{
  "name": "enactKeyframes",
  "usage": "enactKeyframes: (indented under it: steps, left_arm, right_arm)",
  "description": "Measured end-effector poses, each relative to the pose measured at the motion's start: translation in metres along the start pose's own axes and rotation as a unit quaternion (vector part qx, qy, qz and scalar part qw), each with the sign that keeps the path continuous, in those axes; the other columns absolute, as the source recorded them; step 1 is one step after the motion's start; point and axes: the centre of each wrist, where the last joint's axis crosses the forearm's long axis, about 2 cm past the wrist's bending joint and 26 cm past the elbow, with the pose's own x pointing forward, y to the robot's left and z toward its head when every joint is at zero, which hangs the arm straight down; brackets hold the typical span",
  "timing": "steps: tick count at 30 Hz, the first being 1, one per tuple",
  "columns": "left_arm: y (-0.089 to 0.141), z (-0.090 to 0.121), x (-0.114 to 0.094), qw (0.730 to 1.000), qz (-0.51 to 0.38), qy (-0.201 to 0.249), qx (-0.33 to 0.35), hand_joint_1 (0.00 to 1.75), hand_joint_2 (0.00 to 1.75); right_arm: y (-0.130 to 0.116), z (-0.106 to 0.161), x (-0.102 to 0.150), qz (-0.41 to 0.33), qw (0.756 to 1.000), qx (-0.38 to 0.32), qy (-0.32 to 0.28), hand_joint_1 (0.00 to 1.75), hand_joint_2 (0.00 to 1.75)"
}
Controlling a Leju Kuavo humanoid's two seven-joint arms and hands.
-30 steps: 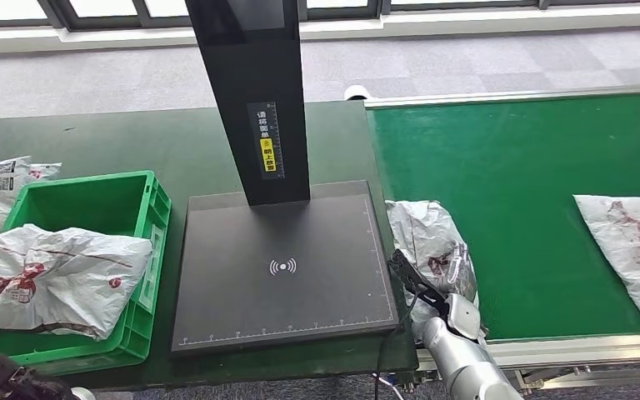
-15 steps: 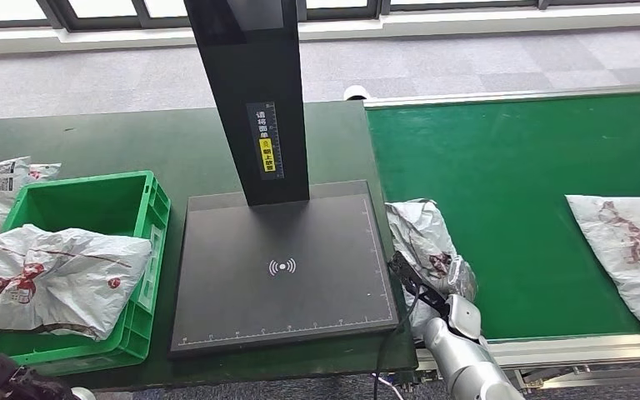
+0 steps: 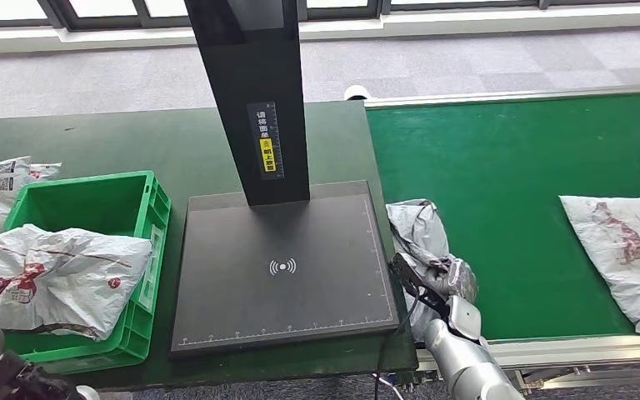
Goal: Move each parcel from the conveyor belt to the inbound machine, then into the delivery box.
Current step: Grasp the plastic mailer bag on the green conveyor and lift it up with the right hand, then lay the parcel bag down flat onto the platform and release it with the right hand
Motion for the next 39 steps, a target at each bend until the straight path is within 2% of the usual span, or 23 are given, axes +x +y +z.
enactKeyframes:
  steps: [6, 8, 12, 15, 23, 31, 39]
  left_arm:
    - [-0.001, 0.001, -0.002, 1.000, -0.002, 0.002, -0.004, 0.00, 1.75]
    - [-0.001, 0.001, -0.002, 1.000, -0.003, 0.003, -0.004, 0.00, 1.75]
    - [-0.001, 0.001, -0.002, 1.000, -0.002, 0.002, -0.004, 0.00, 1.75]
    - [-0.001, 0.001, -0.002, 1.000, -0.001, 0.002, -0.005, 0.00, 1.75]
    - [-0.001, 0.001, -0.002, 1.000, -0.001, 0.002, -0.006, 0.00, 1.75]
    - [-0.001, 0.001, -0.002, 1.000, -0.002, 0.002, -0.005, 0.00, 1.75]
    - [-0.004, 0.001, -0.001, 1.000, 0.003, 0.001, -0.007, 0.00, 1.75]
  right_arm:
    - [0.005, 0.005, -0.009, -0.011, 0.999, -0.033, -0.011, 1.75, 1.75]
    - [0.006, 0.008, -0.013, -0.027, 0.997, -0.066, -0.032, 1.75, 1.75]
    - [0.000, 0.018, -0.009, -0.077, 0.970, -0.188, -0.130, 1.75, 1.75]
    - [-0.012, 0.026, 0.001, -0.106, 0.947, -0.252, -0.168, 1.75, 1.75]
    - [-0.036, 0.044, 0.011, -0.144, 0.909, -0.338, -0.195, 1.75, 1.75]
    - [-0.049, 0.054, 0.010, -0.158, 0.889, -0.379, -0.205, 1.75, 1.75]
    - [-0.075, 0.070, 0.010, -0.186, 0.844, -0.442, -0.240, 1.75, 1.75]
